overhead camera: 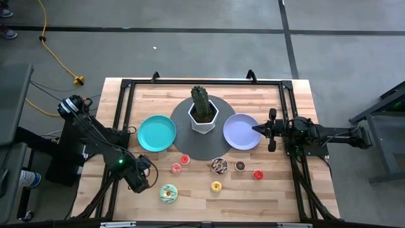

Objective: Pick & Place donuts
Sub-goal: Put the big purple donut on the green plate

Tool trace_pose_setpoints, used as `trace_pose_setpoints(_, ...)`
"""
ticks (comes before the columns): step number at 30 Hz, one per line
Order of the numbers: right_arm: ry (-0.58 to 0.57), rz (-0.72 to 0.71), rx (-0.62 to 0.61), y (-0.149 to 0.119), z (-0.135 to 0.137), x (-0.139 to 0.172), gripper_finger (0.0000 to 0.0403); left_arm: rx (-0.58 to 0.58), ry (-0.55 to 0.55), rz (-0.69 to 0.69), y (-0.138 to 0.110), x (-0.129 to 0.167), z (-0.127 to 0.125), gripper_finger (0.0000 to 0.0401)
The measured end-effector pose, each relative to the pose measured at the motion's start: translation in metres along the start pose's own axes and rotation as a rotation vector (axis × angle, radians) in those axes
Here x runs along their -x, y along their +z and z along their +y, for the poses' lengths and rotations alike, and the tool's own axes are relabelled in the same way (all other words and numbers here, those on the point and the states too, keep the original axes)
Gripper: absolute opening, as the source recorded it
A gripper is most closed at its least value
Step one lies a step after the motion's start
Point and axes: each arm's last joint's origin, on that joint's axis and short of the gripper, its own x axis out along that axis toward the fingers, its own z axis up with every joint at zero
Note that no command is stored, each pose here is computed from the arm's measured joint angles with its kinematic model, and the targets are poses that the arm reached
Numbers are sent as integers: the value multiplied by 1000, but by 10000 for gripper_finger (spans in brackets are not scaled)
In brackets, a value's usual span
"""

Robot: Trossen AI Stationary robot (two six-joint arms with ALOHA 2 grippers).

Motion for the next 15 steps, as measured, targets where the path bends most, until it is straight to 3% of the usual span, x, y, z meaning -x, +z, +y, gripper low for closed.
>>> trace_pose_setpoints(15,0,0,0,0,0,0,1,-31,83,12,1,-19,-5,201)
